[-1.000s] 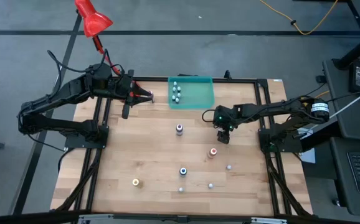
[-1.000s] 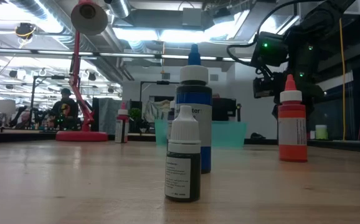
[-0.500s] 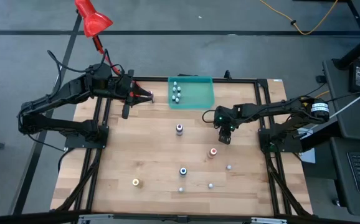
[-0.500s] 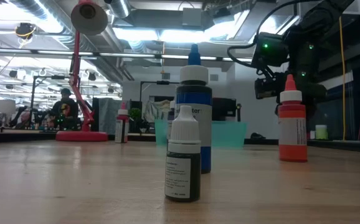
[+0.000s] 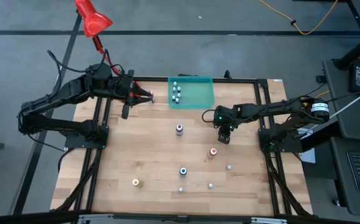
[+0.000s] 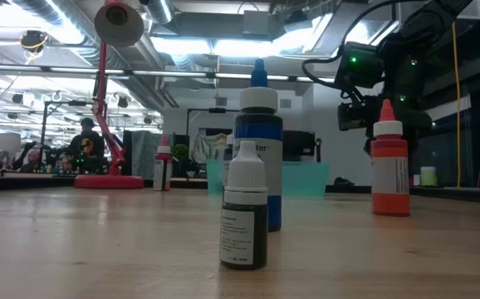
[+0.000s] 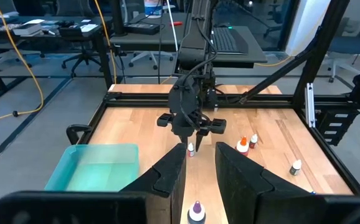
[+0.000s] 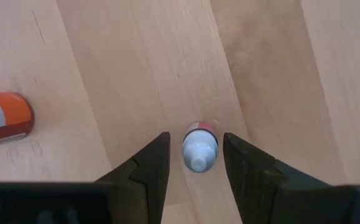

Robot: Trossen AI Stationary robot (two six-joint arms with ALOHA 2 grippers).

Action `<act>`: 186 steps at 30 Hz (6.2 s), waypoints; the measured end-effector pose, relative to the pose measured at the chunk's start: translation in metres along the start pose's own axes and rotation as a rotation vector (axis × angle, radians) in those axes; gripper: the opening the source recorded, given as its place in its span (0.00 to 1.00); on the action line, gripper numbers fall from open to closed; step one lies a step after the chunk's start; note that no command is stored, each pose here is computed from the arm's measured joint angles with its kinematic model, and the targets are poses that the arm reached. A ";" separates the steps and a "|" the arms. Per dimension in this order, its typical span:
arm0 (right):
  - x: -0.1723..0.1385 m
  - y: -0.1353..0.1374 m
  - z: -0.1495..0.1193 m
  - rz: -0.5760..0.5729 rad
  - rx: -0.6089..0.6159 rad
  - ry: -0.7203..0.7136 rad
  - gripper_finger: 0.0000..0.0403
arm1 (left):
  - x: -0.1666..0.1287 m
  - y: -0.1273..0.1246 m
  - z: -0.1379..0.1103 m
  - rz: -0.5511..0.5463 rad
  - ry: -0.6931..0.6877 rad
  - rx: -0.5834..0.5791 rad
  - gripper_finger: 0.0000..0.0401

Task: Pick & Place food coloring
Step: Put the small pink food coloring bottle into the green bin, then put the small red food coloring bottle into the green bin

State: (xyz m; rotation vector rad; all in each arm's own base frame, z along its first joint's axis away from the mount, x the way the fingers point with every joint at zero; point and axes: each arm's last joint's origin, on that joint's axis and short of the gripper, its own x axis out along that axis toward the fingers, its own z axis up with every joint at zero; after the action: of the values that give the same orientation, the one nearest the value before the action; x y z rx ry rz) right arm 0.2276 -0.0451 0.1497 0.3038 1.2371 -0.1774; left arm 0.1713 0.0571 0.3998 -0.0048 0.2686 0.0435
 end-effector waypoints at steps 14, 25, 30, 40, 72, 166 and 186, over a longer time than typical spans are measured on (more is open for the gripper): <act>0.000 0.000 0.000 0.000 0.001 -0.001 0.27 | 0.000 0.000 0.000 0.000 0.001 0.000 0.20; -0.002 0.000 0.002 0.000 0.023 0.005 0.18 | 0.000 0.000 0.000 0.000 0.001 0.000 0.20; -0.023 0.004 0.018 -0.017 -0.033 0.033 0.20 | 0.000 0.000 0.000 0.000 0.001 0.000 0.20; -0.112 -0.011 0.080 -0.065 -0.139 -0.121 0.20 | 0.000 0.000 0.000 0.000 0.001 0.000 0.20; -0.144 -0.141 0.215 -0.177 -0.254 -0.241 0.19 | 0.000 0.007 -0.001 0.237 0.010 -0.132 0.20; 0.015 -0.176 0.260 -0.069 -0.134 -0.062 0.34 | 0.000 0.007 -0.005 0.236 0.044 -0.167 0.20; -0.143 -0.124 0.232 -0.007 -0.159 -0.159 0.34 | 0.011 -0.003 -0.023 0.152 0.129 -0.134 0.20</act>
State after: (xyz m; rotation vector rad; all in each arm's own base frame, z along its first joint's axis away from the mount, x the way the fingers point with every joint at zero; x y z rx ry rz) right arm 0.3537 -0.2414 0.3376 0.1446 1.0872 -0.1058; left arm 0.1759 0.0541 0.3746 -0.1205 0.3948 0.2131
